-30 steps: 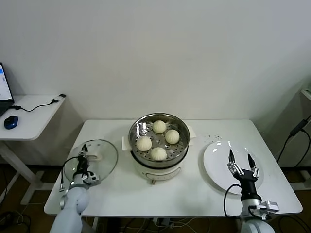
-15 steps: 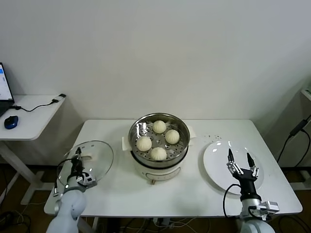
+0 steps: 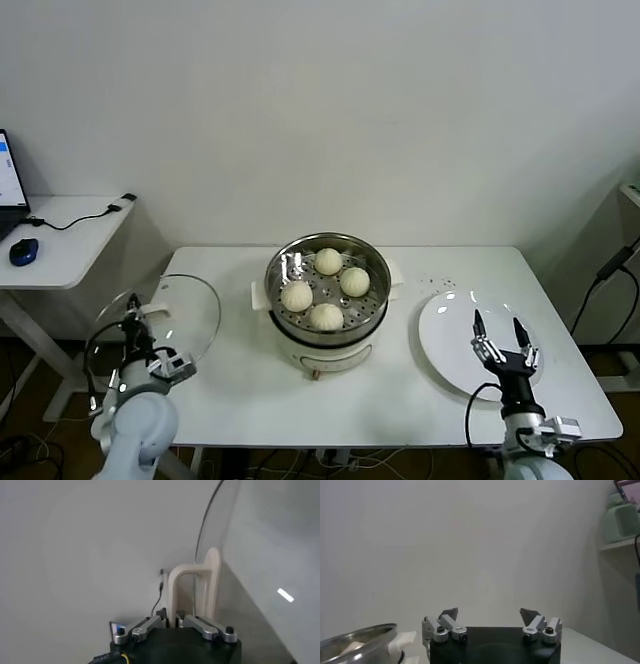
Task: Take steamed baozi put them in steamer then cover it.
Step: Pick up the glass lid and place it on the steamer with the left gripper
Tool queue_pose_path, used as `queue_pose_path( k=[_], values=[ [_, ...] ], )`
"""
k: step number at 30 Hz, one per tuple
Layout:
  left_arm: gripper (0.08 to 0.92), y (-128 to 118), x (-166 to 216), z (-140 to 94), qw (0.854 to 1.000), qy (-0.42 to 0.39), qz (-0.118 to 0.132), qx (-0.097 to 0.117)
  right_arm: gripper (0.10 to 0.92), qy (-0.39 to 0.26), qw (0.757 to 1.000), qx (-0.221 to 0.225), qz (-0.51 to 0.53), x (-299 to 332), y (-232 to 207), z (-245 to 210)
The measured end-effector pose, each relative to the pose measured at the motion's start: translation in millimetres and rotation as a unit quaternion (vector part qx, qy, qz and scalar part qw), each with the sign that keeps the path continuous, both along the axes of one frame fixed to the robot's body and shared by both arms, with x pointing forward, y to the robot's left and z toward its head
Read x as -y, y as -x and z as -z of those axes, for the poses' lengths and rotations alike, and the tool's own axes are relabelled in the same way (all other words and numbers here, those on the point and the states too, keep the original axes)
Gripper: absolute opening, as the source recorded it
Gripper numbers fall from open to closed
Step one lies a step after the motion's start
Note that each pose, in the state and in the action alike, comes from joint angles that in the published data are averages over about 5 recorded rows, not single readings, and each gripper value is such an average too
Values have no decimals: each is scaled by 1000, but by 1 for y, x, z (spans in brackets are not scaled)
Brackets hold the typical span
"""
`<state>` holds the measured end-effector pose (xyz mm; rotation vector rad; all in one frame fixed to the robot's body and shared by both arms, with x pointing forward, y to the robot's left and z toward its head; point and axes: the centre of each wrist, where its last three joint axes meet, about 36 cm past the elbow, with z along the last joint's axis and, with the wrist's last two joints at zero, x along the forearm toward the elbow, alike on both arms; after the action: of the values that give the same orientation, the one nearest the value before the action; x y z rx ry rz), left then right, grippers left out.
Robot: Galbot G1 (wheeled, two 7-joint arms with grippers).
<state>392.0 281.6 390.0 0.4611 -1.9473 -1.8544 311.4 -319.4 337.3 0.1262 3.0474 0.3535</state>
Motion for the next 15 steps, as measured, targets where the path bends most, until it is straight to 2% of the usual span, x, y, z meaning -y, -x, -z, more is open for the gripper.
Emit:
queue_pose_path(
  k=[3,6,10,15],
  values=[
    [167,3,15,-25,1000,11,-9,8,823,5,1000,-5,1,0,3,0],
    [167,5,34,-48,1000,21,-7,20,823,9,1000,-8,2,0,6,-1],
    [167,9,64,-71,999,35,9,34,823,15,1000,-11,9,1,9,-4],
    [167,9,102,-89,997,60,39,41,823,22,999,-15,19,4,14,-4]
  ],
)
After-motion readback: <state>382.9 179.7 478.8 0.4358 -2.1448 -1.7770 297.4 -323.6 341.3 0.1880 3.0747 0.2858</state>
